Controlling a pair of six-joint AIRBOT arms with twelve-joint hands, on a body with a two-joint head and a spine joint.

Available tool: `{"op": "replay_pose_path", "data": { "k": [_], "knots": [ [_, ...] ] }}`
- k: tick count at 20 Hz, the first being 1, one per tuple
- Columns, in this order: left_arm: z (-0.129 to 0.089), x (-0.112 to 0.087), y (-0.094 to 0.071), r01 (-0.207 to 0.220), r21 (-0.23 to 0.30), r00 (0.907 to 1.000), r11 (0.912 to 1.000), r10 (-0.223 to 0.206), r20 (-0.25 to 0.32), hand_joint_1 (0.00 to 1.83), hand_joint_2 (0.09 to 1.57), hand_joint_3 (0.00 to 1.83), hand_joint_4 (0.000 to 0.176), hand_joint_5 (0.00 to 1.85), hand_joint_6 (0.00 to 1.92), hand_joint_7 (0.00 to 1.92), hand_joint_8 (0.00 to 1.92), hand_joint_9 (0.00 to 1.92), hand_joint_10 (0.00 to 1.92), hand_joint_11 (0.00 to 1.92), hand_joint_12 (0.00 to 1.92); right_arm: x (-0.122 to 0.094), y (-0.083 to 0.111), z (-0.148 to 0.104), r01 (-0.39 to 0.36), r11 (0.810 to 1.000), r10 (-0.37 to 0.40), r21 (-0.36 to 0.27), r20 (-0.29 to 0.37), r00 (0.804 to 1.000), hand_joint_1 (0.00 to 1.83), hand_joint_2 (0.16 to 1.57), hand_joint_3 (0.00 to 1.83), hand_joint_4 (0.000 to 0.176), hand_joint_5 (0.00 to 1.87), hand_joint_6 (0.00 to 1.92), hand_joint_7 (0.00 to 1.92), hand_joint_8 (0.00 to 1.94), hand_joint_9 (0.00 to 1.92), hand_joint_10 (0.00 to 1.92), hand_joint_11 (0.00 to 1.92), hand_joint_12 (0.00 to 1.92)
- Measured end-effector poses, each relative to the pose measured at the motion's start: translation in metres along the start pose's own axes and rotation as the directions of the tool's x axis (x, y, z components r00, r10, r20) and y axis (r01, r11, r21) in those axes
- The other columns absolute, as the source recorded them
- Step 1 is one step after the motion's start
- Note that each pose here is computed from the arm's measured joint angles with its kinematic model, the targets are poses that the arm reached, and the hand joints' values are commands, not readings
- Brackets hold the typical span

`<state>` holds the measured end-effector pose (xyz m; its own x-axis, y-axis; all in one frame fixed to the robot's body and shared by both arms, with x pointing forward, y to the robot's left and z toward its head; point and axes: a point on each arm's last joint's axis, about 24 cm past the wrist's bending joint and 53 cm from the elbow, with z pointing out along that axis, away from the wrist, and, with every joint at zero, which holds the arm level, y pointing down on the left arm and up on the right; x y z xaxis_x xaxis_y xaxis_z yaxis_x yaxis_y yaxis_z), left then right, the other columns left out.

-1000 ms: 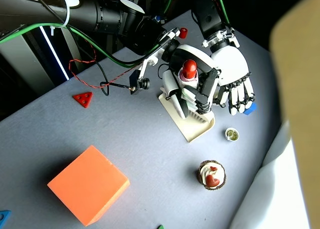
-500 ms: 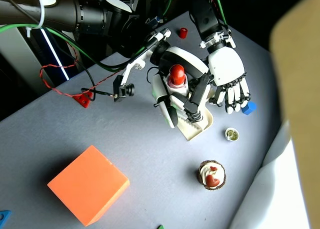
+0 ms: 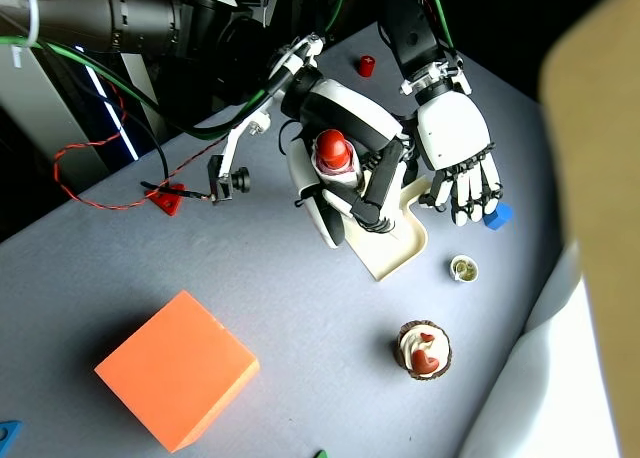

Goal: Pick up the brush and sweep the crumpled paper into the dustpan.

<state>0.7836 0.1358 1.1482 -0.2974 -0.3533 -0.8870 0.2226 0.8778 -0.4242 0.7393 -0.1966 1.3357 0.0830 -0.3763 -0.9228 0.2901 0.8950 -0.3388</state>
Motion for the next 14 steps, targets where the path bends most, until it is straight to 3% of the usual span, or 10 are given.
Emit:
{"op": "replay_pose_path", "data": {
  "k": [5, 7, 9, 10, 11, 12, 13, 14],
  "knots": [
    [-0.001, 0.001, -0.002, 0.002, 0.003, 1.0, 1.0, -0.002, -0.001, 1.11, 1.09, 0.0, 0.0, 1.03, 0.89, 0.45, 0.0, 0.35, 0.0, 0.04, 0.67, 0.03, -0.022, -0.008, -0.001, 1.0, 0.003, 0.019, -0.089, 0.996, 1.61, 1.15, 0.0, 0.176, 1.04, 1.92, 1.16, 1.94, 1.28, 1.92, 1.33, 1.92],
    [-0.001, 0.001, -0.002, 0.002, 0.003, 1.0, 1.0, -0.002, 0.001, 1.09, 1.1, 0.0, 0.017, 1.0, 0.94, 0.42, 0.0, 0.34, 0.0, 0.05, 0.66, 0.026, -0.021, -0.011, 0.024, 1.0, -0.023, 0.013, -0.067, 0.997, 1.61, 1.15, 0.0, 0.176, 1.04, 1.92, 1.15, 1.94, 1.28, 1.92, 1.32, 1.92],
    [-0.001, 0.0, -0.002, 0.002, 0.002, 1.0, 1.0, -0.002, 0.002, 1.09, 1.1, 0.0, 0.017, 1.0, 0.94, 0.42, 0.0, 0.34, 0.0, 0.05, 0.66, 0.025, -0.015, -0.015, 0.059, 0.998, -0.059, -0.002, -0.038, 0.998, 1.61, 1.15, 0.0, 0.176, 1.04, 1.92, 1.15, 1.94, 1.28, 1.92, 1.32, 1.92],
    [-0.001, 0.0, -0.001, 0.002, 0.001, 1.0, 1.0, -0.002, 0.003, 1.07, 1.1, 0.0, 0.047, 0.99, 0.96, 0.4, 0.0, 0.33, 0.0, 0.05, 0.66, 0.025, -0.01, -0.019, 0.095, 0.995, -0.095, -0.014, -0.011, 0.995, 1.61, 1.14, 0.0, 0.176, 1.05, 1.92, 1.16, 1.94, 1.29, 1.92, 1.34, 1.92],
    [-0.001, -0.001, -0.001, 0.002, 0.0, 1.0, 1.0, -0.002, 0.007, 1.05, 1.04, 0.0, 0.001, 0.85, 0.38, 0.38, 0.01, 0.31, 0.01, 0.05, 0.64, 0.029, -0.006, -0.023, 0.11, 0.993, -0.111, -0.031, -0.005, 0.994, 1.6, 1.14, 0.0, 0.176, 1.06, 1.92, 1.16, 1.94, 1.29, 1.92, 1.33, 1.92],
    [-0.001, -0.002, -0.001, 0.002, -0.001, 1.0, 1.0, -0.002, 0.009, 1.03, 1.0, 0.0, 0.03, 0.8, 0.12, 0.36, 0.0, 0.3, 0.0, 0.04, 0.63, 0.034, -0.002, -0.025, 0.113, 0.993, -0.114, -0.044, -0.008, 0.993, 1.61, 1.14, 0.0, 0.176, 1.07, 1.92, 1.16, 1.94, 1.3, 1.92, 1.33, 1.92],
    [-0.001, -0.002, -0.001, 0.001, -0.001, 0.9999, 1.0, -0.001, 0.011, 0.98, 0.99, 0.0, 0.087, 0.66, 0.0, 0.35, 0.0, 0.28, 0.0, 0.03, 0.62, 0.037, -0.002, -0.025, 0.108, 0.993, -0.109, -0.046, -0.013, 0.994, 1.62, 1.14, 0.0, 0.176, 1.08, 1.92, 1.17, 1.94, 1.31, 1.92, 1.34, 1.92],
    [-0.001, -0.002, -0.001, 0.002, -0.002, 0.9999, 1.0, -0.002, 0.013, 0.99, 0.97, 0.0, 0.093, 0.6, 0.0, 0.34, 0.0, 0.27, 0.0, 0.03, 0.62, 0.037, -0.005, -0.025, 0.109, 0.993, -0.11, -0.04, -0.014, 0.994, 1.62, 1.14, 0.0, 0.176, 1.08, 1.92, 1.17, 1.94, 1.31, 1.92, 1.35, 1.92]
  ]
}}
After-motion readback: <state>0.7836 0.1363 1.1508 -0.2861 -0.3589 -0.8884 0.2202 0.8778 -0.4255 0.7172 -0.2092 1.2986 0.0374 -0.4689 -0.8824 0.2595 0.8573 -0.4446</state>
